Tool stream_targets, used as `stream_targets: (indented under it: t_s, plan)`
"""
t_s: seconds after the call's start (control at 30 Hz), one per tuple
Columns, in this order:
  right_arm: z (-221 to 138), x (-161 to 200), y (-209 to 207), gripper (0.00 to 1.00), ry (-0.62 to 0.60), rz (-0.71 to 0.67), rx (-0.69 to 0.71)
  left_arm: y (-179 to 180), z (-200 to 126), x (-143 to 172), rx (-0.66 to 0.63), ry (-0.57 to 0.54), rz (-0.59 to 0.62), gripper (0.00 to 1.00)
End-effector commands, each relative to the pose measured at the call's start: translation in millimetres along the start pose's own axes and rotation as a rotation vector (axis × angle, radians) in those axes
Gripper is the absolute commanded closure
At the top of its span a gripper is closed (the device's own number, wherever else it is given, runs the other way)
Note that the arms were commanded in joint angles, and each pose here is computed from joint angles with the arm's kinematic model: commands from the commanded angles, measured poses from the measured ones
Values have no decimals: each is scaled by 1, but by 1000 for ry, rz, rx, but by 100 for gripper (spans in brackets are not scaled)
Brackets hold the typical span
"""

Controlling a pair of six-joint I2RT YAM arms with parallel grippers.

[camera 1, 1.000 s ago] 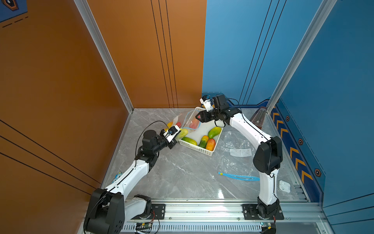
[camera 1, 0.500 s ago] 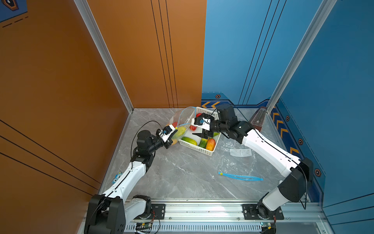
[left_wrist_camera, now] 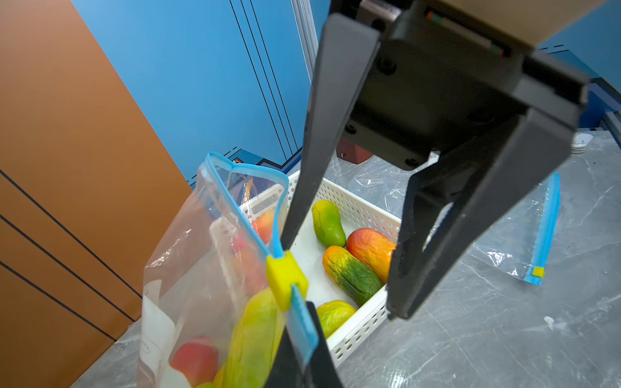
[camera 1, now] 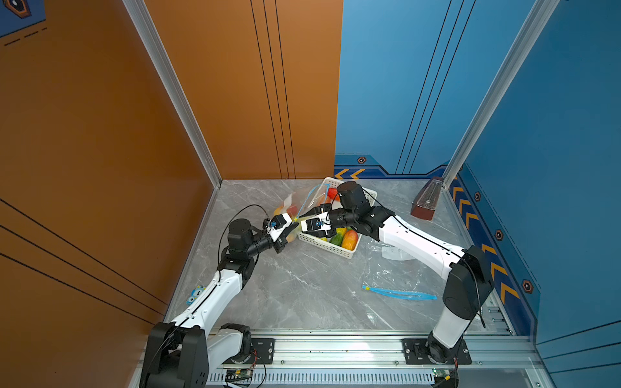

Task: Place the mango in a zip-top bag and seal the zipper
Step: Zip the zipper on the zipper food storage bag.

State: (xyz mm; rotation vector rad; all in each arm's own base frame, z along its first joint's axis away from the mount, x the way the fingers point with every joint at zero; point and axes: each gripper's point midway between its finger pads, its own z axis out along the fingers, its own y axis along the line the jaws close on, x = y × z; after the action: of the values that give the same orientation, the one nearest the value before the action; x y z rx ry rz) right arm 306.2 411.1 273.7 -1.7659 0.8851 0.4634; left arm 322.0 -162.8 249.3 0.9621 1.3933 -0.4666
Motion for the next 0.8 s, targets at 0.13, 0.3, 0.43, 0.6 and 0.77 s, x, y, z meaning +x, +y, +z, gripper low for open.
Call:
stream_targets:
  t_s: [0.13,0.3,0.43,0.6,0.77]
  plan:
    - [-15,-31,-12,55,-100,-75,26,-7,-4,-5,33,-29,0,100]
    - [-2,-25,-17,55,-100,-60,-2,-8,-2,-6,45,-33,-3,100]
    - [5,-26,-23,56,-106,-64,1,-9,-1,-6,52,-34,-5,100]
    - [11,-16,-24,59,-57,-59,-25,-7,0,-7,43,-33,3,100]
    - [13,-11,-19,67,-35,-59,-66,-6,1,-8,43,-34,6,100]
